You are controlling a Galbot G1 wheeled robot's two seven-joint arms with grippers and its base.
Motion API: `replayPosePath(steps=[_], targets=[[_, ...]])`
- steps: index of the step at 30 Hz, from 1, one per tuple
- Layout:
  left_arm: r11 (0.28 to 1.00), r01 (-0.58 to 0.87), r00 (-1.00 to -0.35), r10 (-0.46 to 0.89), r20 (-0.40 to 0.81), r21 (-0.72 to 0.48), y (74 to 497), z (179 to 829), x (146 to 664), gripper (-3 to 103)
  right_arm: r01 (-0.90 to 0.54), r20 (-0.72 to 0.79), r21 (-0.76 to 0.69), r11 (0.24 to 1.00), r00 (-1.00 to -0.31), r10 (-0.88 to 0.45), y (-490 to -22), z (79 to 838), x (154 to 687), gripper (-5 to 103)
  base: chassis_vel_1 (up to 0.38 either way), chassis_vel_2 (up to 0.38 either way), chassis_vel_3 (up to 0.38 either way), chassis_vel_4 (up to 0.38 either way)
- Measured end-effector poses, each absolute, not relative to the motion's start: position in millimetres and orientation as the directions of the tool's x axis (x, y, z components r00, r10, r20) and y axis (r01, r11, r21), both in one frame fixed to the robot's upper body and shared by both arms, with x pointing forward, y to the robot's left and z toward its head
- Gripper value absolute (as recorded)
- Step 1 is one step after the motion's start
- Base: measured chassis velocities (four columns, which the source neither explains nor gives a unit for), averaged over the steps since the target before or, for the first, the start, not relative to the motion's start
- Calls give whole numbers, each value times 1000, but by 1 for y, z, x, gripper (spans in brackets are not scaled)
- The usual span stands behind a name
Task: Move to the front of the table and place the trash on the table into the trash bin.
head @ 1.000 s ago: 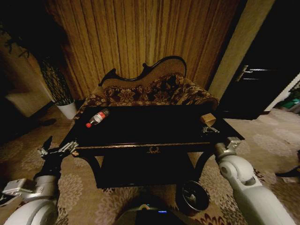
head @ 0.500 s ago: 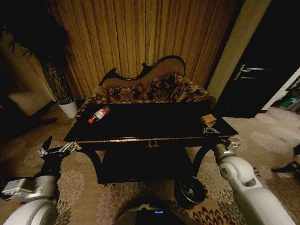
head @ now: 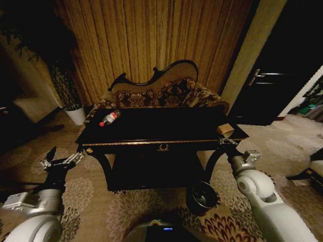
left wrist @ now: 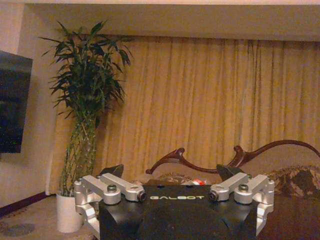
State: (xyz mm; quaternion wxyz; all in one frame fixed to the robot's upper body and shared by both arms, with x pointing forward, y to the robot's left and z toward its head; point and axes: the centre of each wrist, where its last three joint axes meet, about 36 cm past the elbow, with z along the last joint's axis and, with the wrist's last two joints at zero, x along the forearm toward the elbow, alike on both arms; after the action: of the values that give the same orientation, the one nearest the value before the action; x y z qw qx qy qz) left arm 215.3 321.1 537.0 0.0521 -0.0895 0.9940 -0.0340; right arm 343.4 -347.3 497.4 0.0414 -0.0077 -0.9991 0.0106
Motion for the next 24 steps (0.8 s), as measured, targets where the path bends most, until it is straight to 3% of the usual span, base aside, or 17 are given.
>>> replayPosePath(steps=[8, 18, 24], targets=[[981, -176, -978, -183, -101, -79, 321, 537, 215, 100, 13, 105, -32, 999, -994, 16, -345, 477, 345, 0, 79, -80, -85, 80], [980, -170, -975, -183, -128, -106, 321, 540, 220, 100, 20, 377, 16, 1000, -926, 13, -372, 353, 335, 0, 0, 0, 0, 0], [978, -173, -974, -187, -126, -113, 320, 540, 220, 100, 39, 457, -5, 999, -888, 37, -374, 298, 342, 0, 0, 0, 0, 0]])
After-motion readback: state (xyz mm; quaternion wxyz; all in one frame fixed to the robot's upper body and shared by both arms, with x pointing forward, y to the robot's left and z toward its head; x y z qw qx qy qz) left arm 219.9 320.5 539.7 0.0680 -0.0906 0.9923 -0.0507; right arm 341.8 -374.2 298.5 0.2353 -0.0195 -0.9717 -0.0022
